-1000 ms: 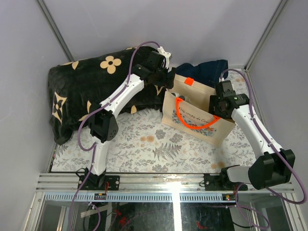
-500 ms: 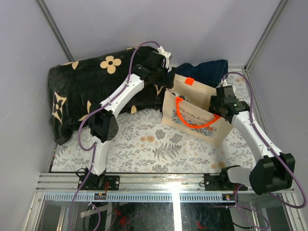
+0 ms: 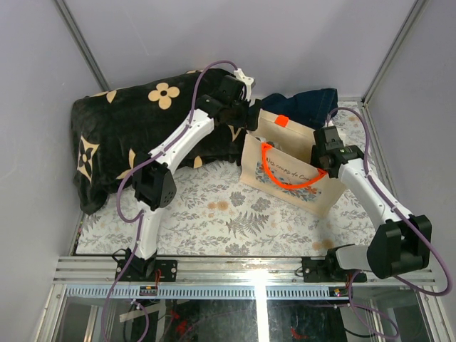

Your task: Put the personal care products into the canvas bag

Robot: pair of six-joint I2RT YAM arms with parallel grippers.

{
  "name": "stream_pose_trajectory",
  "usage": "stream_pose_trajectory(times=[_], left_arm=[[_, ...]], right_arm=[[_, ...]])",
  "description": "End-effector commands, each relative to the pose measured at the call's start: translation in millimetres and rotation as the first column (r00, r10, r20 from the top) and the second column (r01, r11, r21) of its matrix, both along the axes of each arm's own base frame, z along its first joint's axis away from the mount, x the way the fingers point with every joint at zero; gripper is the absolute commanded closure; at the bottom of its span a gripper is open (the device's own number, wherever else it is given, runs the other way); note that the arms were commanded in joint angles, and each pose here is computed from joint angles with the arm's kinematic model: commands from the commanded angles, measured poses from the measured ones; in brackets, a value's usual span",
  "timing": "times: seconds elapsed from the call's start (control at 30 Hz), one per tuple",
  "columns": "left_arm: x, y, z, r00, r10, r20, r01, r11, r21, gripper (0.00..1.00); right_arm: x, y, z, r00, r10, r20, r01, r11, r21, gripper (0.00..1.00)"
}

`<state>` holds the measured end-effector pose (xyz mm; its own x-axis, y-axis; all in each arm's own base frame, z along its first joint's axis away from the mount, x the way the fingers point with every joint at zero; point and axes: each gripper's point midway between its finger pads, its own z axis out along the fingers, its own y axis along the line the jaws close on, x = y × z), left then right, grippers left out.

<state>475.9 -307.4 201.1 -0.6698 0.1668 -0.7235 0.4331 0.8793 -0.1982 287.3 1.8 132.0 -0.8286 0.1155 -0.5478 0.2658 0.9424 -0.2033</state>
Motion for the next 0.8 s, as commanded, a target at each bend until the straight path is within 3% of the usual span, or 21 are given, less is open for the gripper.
stream_pose_trajectory(times=[0.0, 0.13, 0.3, 0.5, 0.63, 0.77], left_arm=[[9.4, -0.5, -12.6, 1.0, 0.009, -0.011, -0.009, 1.0, 0.005, 0.14], [9.0, -1.1, -13.7, 1.0, 0.009, -0.016, -0.009, 1.0, 0.003, 0.14], [9.0, -0.5, -12.8, 1.0, 0.011, -0.012, -0.011, 1.0, 0.005, 0.14], [10.3, 0.3, -11.8, 1.0, 0.012, -0.006, -0.012, 1.0, 0.008, 0.14], [10.8, -1.4, -11.8, 1.0, 0.007, -0.006, -0.007, 1.0, 0.004, 0.14], [10.4, -1.9, -10.7, 1.0, 0.005, -0.006, -0.005, 1.0, 0.003, 0.14]], right_arm=[[-19.6, -43.8, 27.1, 0.996, -0.088, -0.013, 0.083, 0.97, -0.226, 1.0], [-22.8, -45.1, 31.0, 0.995, -0.083, -0.047, 0.069, 0.968, -0.24, 1.0], [-30.4, -10.8, 18.8, 0.998, -0.025, -0.06, 0.024, 0.999, -0.025, 1.0], [-37.4, 32.7, 1.0, 0.996, 0.062, -0.069, -0.046, 0.975, 0.217, 1.0], [-40.8, 32.4, -6.4, 0.994, 0.065, -0.092, -0.044, 0.975, 0.216, 1.0], [-42.7, 29.8, -12.0, 0.99, 0.073, -0.119, -0.049, 0.979, 0.198, 0.9]])
